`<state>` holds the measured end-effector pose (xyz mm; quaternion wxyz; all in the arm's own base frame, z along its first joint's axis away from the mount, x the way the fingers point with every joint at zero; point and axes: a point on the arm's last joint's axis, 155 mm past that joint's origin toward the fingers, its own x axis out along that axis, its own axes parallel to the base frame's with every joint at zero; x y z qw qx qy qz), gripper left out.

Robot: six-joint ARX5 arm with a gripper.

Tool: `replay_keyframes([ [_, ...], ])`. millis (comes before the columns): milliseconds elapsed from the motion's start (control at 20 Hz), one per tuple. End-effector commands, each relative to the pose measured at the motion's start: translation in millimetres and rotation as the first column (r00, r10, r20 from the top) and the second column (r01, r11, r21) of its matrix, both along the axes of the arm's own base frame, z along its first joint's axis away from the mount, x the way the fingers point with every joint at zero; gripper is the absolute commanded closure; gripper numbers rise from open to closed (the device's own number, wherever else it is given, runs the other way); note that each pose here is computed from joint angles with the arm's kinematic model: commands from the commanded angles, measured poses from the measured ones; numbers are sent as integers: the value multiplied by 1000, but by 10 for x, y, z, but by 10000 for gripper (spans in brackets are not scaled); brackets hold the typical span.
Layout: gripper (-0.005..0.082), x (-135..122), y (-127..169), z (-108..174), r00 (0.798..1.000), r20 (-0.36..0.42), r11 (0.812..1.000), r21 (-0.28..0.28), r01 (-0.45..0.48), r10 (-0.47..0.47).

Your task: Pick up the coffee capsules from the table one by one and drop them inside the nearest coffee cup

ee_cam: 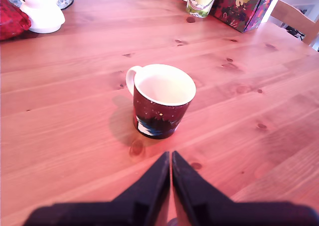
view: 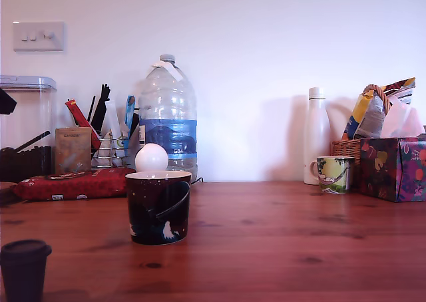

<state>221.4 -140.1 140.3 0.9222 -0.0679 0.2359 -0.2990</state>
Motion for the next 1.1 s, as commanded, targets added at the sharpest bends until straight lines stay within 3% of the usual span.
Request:
replay_keyframes([
  [0, 788, 7, -11, 33, 1000, 8, 1000, -3, 3, -3],
  [550, 749, 11, -15, 46, 1000, -1, 1000, -23, -5, 5],
  [650, 592, 20, -16, 65, 1000, 4, 1000, -29, -8, 8],
  [800, 127, 54, -29, 155, 999, 42, 999, -43, -7, 8],
  [850, 32, 60, -33, 174, 999, 50, 999, -46, -5, 8],
  [1050, 15, 30, -67, 175, 999, 46, 998, -53, 18, -15],
])
